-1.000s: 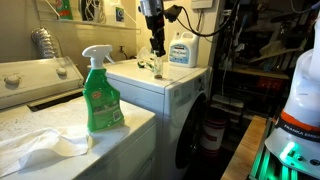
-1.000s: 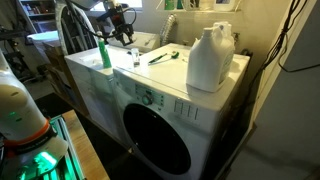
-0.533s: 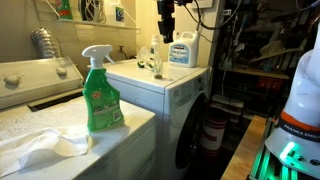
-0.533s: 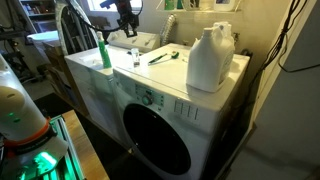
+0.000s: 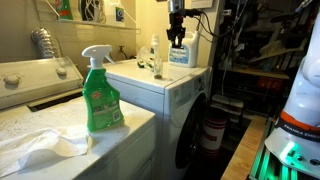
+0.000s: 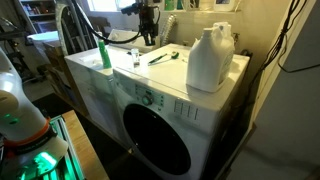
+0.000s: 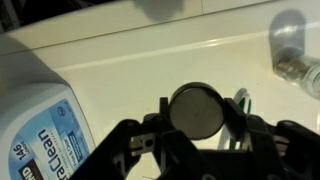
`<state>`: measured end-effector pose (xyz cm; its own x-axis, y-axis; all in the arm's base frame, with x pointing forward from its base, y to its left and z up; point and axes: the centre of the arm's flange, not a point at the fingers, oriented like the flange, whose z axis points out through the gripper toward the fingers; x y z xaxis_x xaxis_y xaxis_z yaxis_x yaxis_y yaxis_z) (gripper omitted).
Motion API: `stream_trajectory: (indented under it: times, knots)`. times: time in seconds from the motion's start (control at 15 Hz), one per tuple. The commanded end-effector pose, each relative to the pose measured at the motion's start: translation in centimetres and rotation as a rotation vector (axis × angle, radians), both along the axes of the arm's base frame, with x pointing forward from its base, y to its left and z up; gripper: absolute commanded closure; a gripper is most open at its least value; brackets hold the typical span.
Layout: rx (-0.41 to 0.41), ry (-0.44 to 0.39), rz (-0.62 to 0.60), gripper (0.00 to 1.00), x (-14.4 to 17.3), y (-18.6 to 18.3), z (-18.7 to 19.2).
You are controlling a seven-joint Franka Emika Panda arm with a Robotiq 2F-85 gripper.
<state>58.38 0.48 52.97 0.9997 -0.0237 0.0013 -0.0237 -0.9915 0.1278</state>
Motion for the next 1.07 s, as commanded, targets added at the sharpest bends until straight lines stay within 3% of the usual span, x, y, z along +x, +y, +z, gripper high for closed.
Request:
stream_trajectory:
  times: [0.0,0.27,0.6,1.0]
  knots:
    - [0.045,-0.061,-0.173,0.7,3.0,-3.6,-3.4]
    - [0.081,-0.113,-0.331,0.7,5.0,-7.1,-7.8]
    - [0.079,-0.096,-0.491,0.7,5.9,-10.0,-13.0]
    - [0.102,-0.107,-0.639,0.7,5.9,-12.5,-16.1]
